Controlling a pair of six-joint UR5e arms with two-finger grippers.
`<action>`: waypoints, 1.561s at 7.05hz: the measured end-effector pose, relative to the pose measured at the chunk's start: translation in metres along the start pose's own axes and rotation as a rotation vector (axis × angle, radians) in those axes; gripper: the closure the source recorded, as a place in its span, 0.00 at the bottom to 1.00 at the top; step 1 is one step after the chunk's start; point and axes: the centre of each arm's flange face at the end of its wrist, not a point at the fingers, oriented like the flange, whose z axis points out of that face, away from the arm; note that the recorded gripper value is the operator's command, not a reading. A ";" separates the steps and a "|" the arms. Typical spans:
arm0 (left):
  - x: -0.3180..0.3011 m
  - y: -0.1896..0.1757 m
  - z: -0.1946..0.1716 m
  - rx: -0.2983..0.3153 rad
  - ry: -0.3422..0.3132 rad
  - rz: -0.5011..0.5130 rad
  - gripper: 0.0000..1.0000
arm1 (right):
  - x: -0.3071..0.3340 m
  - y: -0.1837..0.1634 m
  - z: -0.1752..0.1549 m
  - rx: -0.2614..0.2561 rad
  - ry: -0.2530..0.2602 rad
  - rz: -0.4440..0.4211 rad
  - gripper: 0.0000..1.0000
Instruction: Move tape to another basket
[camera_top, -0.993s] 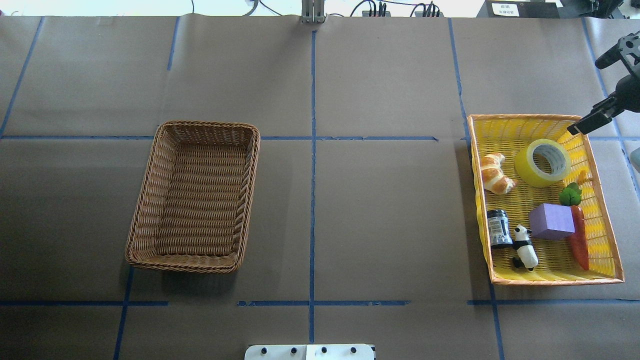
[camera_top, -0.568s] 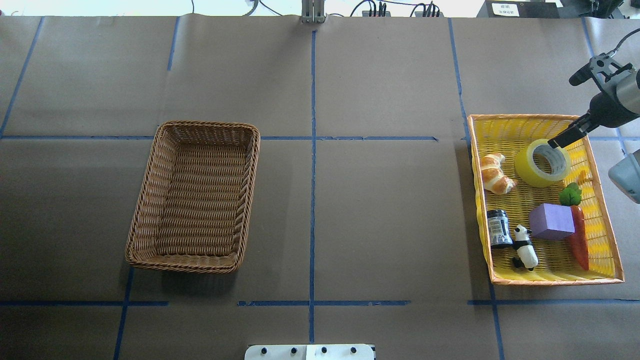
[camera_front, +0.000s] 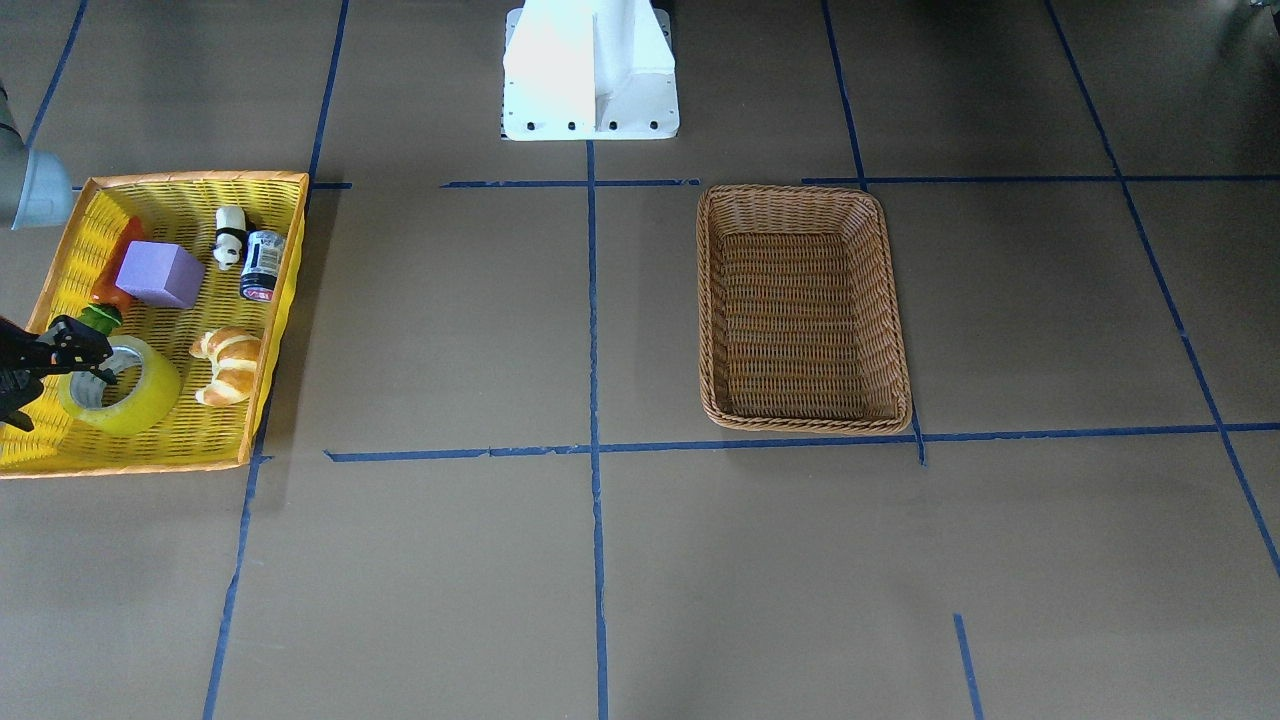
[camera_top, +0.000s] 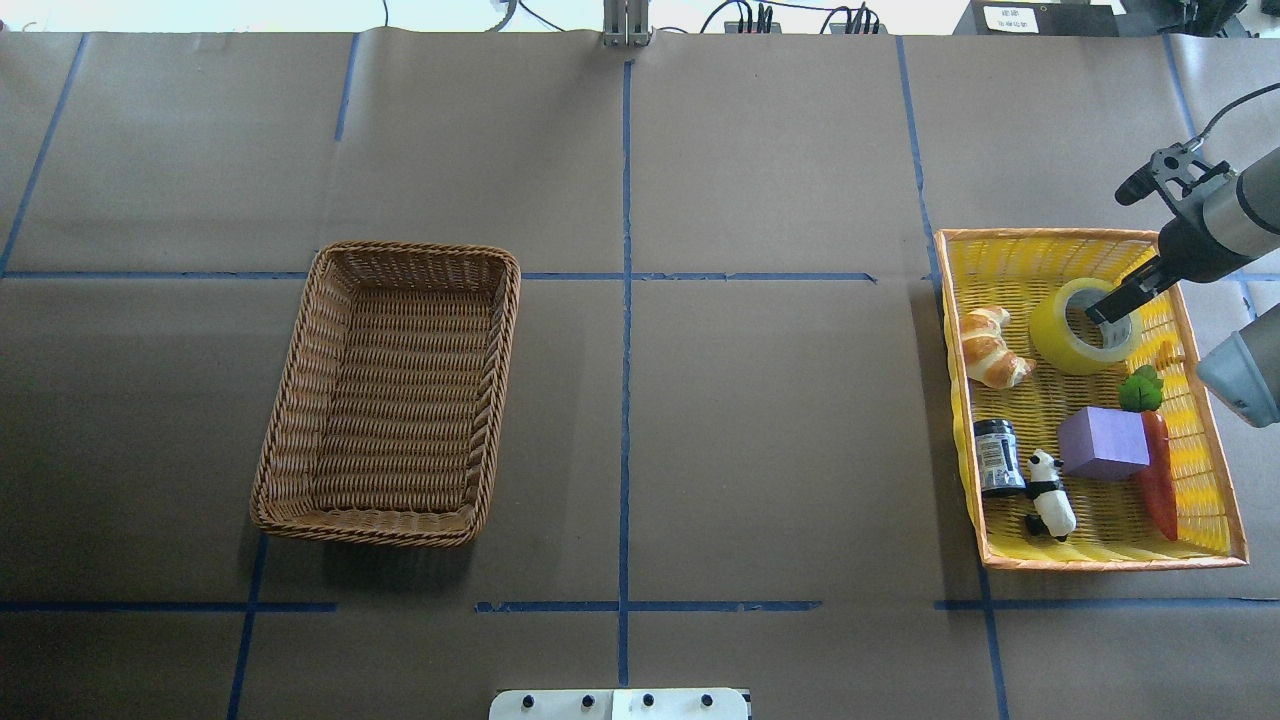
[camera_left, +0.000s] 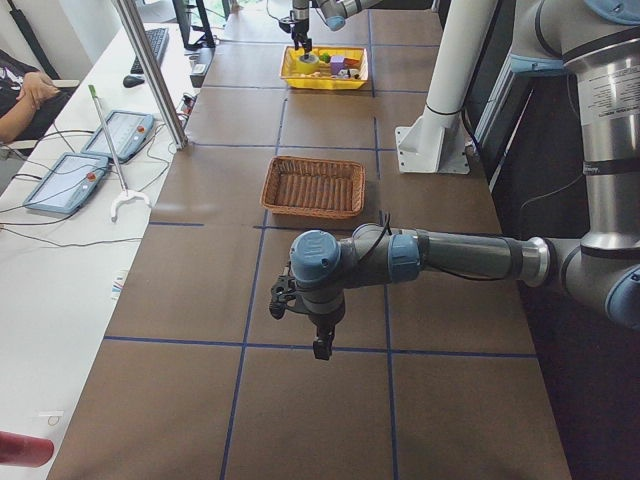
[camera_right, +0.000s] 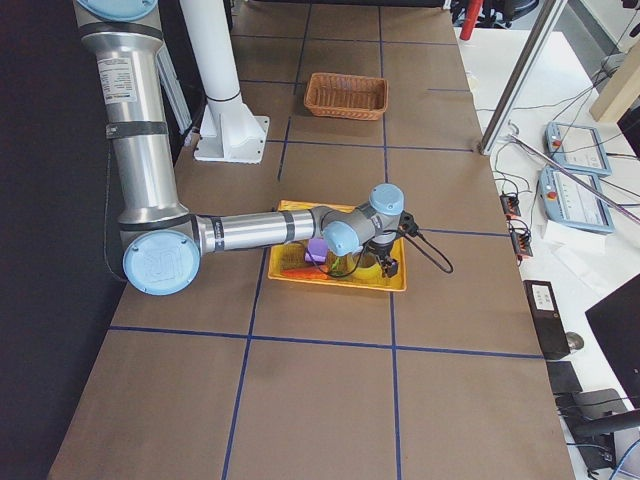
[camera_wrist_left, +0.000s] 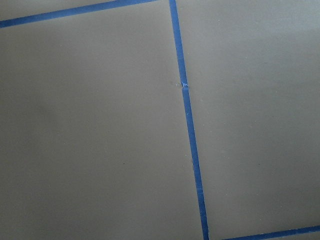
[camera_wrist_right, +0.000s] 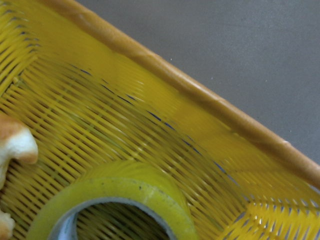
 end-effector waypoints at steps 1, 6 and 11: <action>0.000 0.000 0.000 0.000 0.000 0.000 0.00 | -0.001 0.001 0.007 -0.012 -0.002 -0.002 0.49; 0.000 0.000 0.000 -0.001 0.000 -0.002 0.00 | -0.007 0.000 0.016 -0.026 -0.012 -0.042 1.00; 0.009 -0.015 -0.013 0.029 -0.009 0.028 0.00 | 0.016 -0.020 -0.041 0.062 -0.084 0.201 1.00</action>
